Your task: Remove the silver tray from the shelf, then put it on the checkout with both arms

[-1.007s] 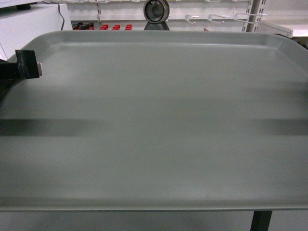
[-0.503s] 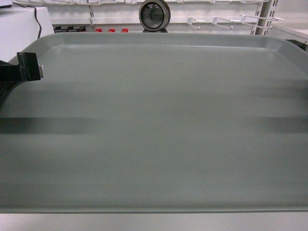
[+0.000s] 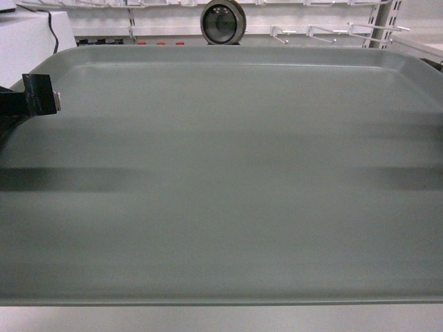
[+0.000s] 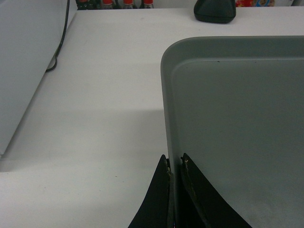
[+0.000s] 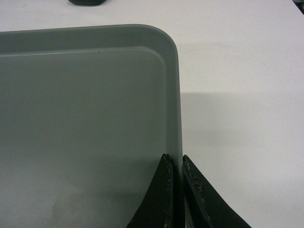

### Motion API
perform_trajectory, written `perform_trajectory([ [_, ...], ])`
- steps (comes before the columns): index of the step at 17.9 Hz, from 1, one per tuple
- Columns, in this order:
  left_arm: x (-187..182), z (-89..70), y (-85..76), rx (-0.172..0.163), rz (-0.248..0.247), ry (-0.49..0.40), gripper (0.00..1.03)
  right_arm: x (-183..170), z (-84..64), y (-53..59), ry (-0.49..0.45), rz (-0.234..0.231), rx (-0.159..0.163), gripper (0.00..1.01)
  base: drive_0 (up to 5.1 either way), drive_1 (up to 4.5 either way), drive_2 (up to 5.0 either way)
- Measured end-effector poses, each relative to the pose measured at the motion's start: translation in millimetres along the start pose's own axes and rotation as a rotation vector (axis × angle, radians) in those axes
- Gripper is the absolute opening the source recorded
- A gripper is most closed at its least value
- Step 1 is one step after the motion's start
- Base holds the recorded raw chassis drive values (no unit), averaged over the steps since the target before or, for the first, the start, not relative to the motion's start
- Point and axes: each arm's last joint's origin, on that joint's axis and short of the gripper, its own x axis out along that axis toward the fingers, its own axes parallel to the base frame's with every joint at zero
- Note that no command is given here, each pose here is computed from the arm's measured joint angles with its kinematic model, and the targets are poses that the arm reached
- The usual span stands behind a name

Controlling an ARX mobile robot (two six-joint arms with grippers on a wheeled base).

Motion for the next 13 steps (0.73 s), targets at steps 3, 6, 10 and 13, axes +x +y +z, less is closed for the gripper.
perform_trajectory([
  [3, -0.8, 11.0, -25.6, 0.16, 0.201, 0.027, 0.04, 1.4, 0.4, -0.4, -0.01, -0.011, -0.015, 0.03, 0.0, 0.0, 0.0],
  [6, 1.2, 33.7, -40.4, 0.186, 0.236, -0.016, 0.04, 11.2, 2.8, -7.9, -0.004, -0.03, -0.018, 0.03, 0.0, 0.0, 0.0],
  [10, 54.1, 17.6, -53.0, 0.21, 0.239, 0.111, 0.04, 71.4, 3.4, -13.5, 0.08, -0.056, -0.144, 0.03, 0.0, 0.0, 0.0],
  [13, 78.3, 14.3, -51.1, 0.179, 0.249, 0.162, 0.04, 98.5, 14.6, -9.2, 0.075, -0.064, -0.209, 0.03, 0.0, 0.0, 0.0],
])
